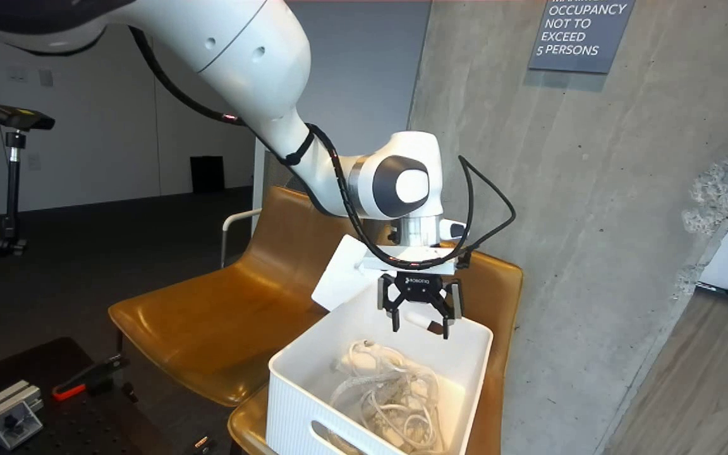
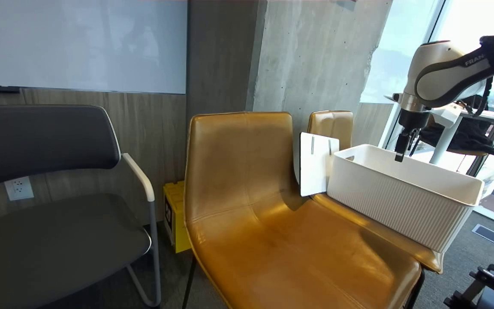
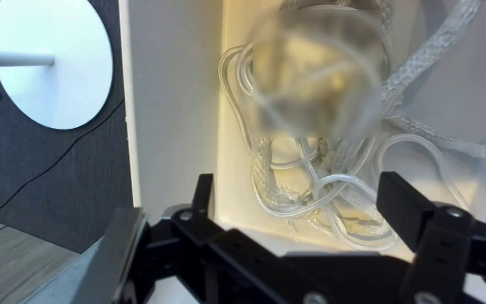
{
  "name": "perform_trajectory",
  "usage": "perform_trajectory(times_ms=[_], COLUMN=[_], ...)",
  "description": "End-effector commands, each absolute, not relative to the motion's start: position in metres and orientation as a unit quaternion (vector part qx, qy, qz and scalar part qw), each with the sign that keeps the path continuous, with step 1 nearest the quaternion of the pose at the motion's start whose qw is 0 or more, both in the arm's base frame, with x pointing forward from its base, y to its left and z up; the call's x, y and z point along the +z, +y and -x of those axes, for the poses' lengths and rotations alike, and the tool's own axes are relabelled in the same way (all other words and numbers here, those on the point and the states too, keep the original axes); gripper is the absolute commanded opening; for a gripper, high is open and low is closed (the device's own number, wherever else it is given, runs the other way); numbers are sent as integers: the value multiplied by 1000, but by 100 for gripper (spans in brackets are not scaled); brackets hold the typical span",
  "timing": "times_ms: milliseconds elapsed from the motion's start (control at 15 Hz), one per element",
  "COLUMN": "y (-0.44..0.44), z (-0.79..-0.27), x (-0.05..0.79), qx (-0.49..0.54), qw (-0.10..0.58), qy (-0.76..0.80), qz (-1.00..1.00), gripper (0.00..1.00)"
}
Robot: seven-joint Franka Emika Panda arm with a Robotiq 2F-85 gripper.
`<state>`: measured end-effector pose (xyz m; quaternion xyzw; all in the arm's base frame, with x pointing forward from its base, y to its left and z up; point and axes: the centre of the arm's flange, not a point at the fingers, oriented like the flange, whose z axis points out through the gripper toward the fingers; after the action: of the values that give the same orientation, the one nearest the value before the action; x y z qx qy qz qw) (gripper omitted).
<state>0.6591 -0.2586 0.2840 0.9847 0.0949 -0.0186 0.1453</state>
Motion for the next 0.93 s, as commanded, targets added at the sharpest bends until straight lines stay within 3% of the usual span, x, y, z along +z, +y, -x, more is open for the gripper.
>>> perform_trajectory(times_ms=[0, 533, 867], y=[-291, -274, -264], z=[-670, -675, -670], x=[297, 219, 169], qx=[11, 0, -7], qw=[150, 88, 98], qy=[119, 135, 156], qz=[-981, -987, -983], gripper=[100, 100, 100])
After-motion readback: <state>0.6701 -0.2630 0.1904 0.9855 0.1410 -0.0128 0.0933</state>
